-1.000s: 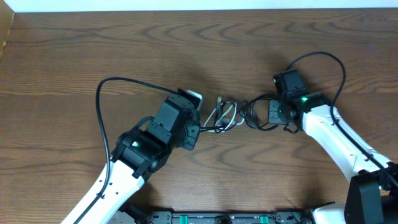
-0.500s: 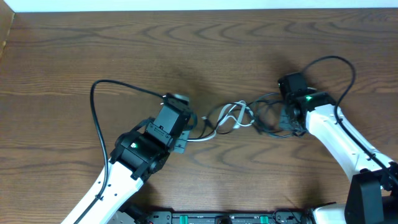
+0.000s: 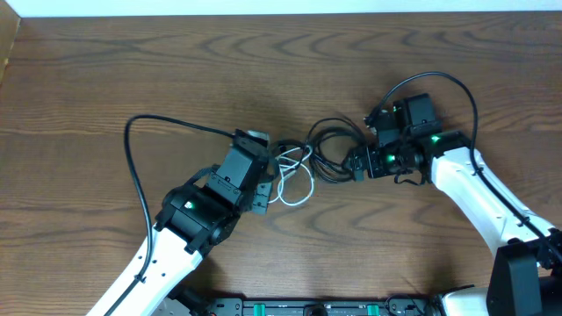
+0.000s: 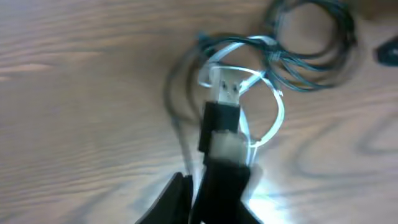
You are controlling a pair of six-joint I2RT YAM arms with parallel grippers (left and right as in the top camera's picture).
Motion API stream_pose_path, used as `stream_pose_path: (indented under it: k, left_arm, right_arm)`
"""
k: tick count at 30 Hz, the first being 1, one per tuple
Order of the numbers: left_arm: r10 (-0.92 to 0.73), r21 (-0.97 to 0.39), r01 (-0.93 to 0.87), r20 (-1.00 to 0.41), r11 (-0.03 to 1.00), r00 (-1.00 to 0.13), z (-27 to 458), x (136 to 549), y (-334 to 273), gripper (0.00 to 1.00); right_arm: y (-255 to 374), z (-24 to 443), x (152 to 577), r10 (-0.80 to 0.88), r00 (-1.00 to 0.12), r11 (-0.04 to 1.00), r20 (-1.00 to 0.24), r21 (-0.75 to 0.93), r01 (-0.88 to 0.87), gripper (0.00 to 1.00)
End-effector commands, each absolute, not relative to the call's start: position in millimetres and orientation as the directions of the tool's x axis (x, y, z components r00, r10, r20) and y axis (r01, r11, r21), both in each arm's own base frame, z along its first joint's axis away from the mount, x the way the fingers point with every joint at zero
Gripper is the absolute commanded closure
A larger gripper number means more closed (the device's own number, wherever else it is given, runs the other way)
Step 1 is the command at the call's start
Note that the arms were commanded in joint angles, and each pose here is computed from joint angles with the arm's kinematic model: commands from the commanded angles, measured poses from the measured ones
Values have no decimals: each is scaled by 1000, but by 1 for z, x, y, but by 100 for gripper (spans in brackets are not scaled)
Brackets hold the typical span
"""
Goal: Untangle cables
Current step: 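Pull the grippers apart to spread the cable coil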
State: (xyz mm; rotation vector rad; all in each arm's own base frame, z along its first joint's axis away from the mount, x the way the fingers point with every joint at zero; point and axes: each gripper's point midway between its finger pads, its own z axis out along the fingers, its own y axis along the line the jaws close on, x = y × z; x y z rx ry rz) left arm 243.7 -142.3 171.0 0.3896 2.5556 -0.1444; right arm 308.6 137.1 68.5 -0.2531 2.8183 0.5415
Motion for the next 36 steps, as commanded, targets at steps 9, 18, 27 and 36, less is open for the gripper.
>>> stream_pose_path:
  k: [9,18,27,36]
  left_arm:
    - [255,-1,336,-649,942,-717,194,267,-151,38]
    - [3,282,-390,-814,877,-582,231,278,-26,23]
    - [-204,222,-682,-850,697,-486,229,245,35,23]
    - [-424,111,-688,-714,717,-557,191,237,25,23]
  right_arm:
    - [182,83,263,-454,-819,653,-351,495,-574,1]
    - [210,74,245,-589,-728,610,-351,398,-685,1]
    - [155,61,303,-197,-917,977,-346,14,-215,1]
    - [243,105,330,-214,-798,814,-563,349,-464,1]
